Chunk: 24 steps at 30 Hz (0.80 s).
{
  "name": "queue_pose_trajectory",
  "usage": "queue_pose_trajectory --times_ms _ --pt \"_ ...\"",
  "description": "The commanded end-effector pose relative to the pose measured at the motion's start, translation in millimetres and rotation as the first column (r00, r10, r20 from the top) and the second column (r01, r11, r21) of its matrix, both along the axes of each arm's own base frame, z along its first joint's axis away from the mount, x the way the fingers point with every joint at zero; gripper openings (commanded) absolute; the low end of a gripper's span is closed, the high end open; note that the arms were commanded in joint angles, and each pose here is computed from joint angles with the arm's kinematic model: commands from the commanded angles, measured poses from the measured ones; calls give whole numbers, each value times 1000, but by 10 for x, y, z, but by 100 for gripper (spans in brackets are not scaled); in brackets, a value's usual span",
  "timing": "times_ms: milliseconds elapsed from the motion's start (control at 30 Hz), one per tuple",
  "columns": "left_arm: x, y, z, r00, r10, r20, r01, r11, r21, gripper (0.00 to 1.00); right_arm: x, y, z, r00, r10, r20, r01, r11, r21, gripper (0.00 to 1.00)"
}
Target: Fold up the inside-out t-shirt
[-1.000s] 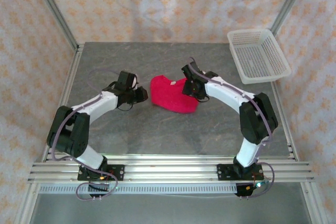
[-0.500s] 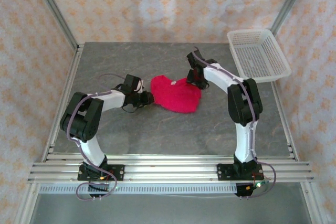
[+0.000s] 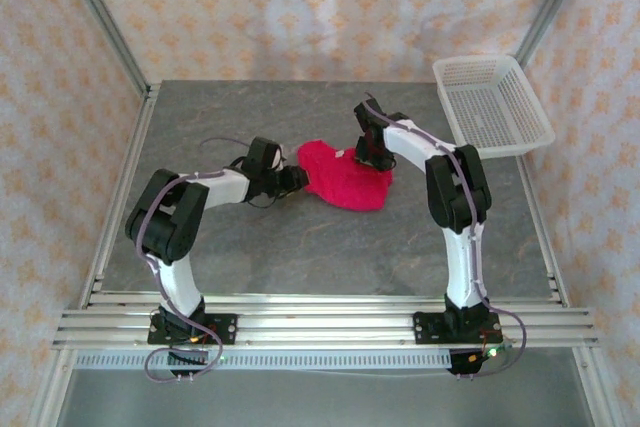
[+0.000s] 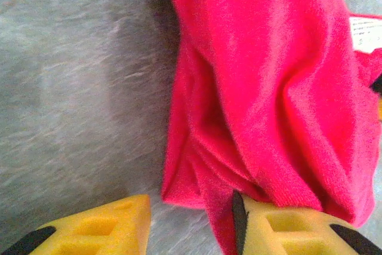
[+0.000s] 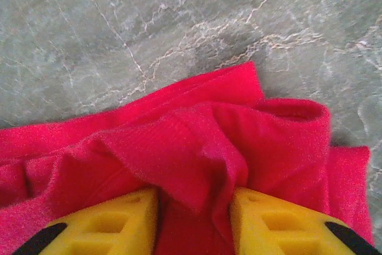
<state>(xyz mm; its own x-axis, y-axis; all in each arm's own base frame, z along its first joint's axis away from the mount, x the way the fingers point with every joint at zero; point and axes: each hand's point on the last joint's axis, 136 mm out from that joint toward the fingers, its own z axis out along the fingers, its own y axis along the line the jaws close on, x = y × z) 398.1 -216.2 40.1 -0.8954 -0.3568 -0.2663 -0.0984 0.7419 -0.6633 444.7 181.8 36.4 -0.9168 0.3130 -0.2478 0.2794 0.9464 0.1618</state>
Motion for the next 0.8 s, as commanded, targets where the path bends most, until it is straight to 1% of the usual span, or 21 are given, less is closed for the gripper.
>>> queue_pose_trajectory --times_ms 0,33,67,100,267,367,433,500,600,667,767 --pt "172 -220 77 998 10 54 -7 999 -51 42 -72 41 -181 999 8 -54 -7 1000 27 32" --pt "167 -237 -58 999 13 31 -11 999 -41 42 -85 59 -201 998 10 -59 -8 999 36 32" --pt "170 -247 -109 1000 16 23 -15 999 -36 40 -97 60 -222 998 10 -67 -8 999 39 31" --pt "172 -247 -169 1000 18 14 -18 999 -27 37 -106 64 -233 998 12 -69 -9 999 42 31" --pt "127 -116 -339 999 45 -24 -44 998 48 1 -130 33 -179 998 21 -61 -19 999 30 27" --pt "76 -11 -295 998 56 -30 -53 994 95 0 -116 -53 -133 998 27 -51 -28 1000 -15 18" --pt "21 76 -172 998 51 -21 -48 989 140 0 -95 -161 -97 999 17 -48 -19 999 -49 7" --pt "-57 155 -29 999 33 -6 -31 983 183 0 -79 -281 -74 999 -4 -46 1 998 -66 1" --pt "-240 284 88 1000 -1 -9 3 969 247 0 -46 -427 17 999 -29 -24 27 996 -79 0" --pt "-372 352 116 1000 -16 -17 20 963 270 0 -27 -450 71 999 -30 -12 28 997 -79 0" --pt "-527 384 109 999 -30 -29 37 964 263 0 -26 -393 90 1000 -18 -19 17 999 -49 0"
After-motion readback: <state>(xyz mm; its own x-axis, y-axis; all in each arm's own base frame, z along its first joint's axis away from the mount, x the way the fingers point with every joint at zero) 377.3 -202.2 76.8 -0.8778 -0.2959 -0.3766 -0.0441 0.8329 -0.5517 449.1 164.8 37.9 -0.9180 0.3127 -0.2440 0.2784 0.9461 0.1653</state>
